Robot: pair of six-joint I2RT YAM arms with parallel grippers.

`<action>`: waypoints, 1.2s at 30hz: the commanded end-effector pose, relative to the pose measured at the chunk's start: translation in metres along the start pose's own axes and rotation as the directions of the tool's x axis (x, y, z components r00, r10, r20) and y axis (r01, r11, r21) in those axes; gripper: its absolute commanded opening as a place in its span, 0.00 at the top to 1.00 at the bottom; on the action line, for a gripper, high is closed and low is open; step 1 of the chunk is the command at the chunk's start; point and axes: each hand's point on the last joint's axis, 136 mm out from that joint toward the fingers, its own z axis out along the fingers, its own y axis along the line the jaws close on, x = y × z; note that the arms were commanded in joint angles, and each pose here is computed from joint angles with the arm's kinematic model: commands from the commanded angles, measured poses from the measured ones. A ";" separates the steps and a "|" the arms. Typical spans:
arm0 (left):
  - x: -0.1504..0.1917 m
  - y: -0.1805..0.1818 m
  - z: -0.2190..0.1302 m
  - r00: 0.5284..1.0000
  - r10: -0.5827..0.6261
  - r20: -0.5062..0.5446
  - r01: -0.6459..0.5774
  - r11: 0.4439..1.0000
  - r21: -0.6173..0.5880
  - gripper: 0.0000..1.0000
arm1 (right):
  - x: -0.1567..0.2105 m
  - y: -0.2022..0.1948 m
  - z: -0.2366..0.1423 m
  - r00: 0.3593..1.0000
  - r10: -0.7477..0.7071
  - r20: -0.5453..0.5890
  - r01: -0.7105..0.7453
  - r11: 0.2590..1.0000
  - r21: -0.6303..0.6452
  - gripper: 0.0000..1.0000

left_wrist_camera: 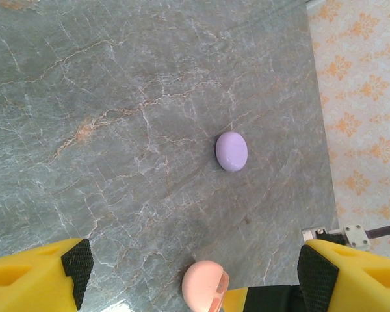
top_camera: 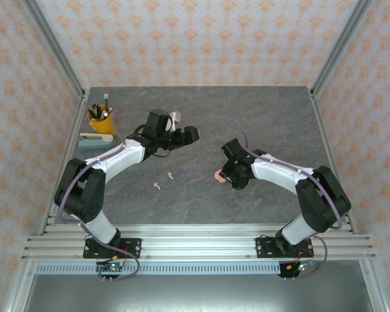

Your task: Insert wireless bluetooth earbuds into charging case

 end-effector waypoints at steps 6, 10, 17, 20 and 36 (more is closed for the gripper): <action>0.001 0.003 0.005 1.000 0.027 0.001 -0.027 1.000 -0.004 0.15 | 0.000 -0.010 0.009 1.000 0.010 0.010 -0.011 0.997 0.073 0.65; 0.002 0.005 0.006 1.000 0.024 0.001 -0.024 1.000 -0.007 0.15 | 0.002 -0.015 0.013 1.000 0.012 0.009 -0.012 0.996 0.086 0.66; 0.001 0.005 0.007 1.000 0.018 0.002 -0.018 1.000 -0.003 0.15 | 0.002 -0.011 0.020 1.000 0.001 -0.005 -0.001 0.996 0.091 0.68; 0.002 0.006 0.008 1.000 0.015 0.001 -0.015 1.000 -0.004 0.15 | 0.003 -0.008 0.022 1.000 -0.010 -0.015 0.012 0.996 0.086 0.68; 0.001 0.007 0.011 1.000 0.007 0.001 -0.007 1.000 -0.008 0.15 | 0.012 -0.029 0.029 0.999 -0.028 -0.045 0.034 0.988 0.153 0.86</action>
